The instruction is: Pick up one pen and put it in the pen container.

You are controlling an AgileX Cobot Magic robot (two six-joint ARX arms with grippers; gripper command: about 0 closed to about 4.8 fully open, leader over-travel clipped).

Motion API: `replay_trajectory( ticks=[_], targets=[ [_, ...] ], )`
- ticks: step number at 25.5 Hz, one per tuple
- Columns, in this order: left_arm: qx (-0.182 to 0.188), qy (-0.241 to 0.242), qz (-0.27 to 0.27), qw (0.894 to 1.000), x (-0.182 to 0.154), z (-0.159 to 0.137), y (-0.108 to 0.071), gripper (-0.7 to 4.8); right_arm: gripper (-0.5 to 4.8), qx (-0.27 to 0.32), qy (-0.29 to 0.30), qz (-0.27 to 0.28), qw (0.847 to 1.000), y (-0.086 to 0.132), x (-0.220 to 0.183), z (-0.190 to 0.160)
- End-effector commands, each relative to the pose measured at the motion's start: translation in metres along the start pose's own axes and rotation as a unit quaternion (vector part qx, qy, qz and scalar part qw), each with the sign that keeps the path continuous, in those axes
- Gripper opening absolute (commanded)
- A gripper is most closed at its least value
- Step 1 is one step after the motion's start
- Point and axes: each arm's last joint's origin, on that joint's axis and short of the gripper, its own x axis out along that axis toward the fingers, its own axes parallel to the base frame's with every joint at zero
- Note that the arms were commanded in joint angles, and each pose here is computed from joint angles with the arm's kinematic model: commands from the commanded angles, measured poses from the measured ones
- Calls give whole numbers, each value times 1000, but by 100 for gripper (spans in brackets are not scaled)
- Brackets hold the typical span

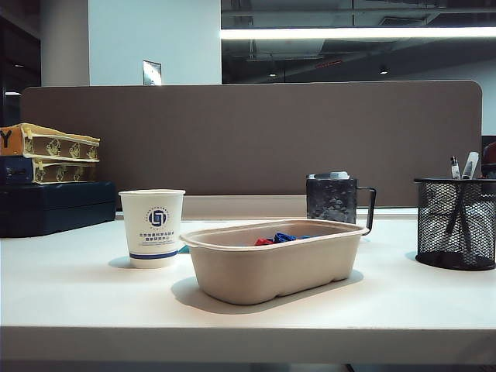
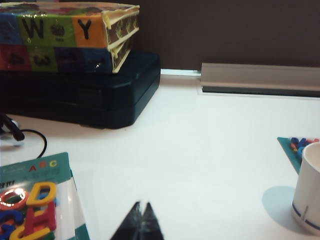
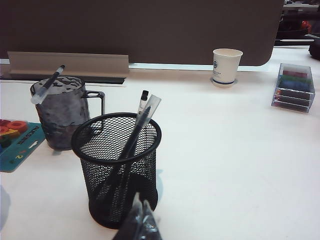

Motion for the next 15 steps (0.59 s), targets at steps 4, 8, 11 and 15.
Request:
replay_trajectory(
  ticks=[4,8,11,15],
  targets=[
    [-11,-11,-1,1000,0,3,0,-2,-6,7,-26,-1,1000,0,-1,6],
    [-12,-11,-1,1000,0,3,0,-2,-6,7,-31,-1,999,0,-1,7],
    [-12,-11,-1,1000,0,3,0,-2,-6,16,-35,0,999,0,-1,8],
    [-12,-22,-1,1000,0,5,0,-3,-6,21,-52,0,998,0,-1,11]
  ],
)
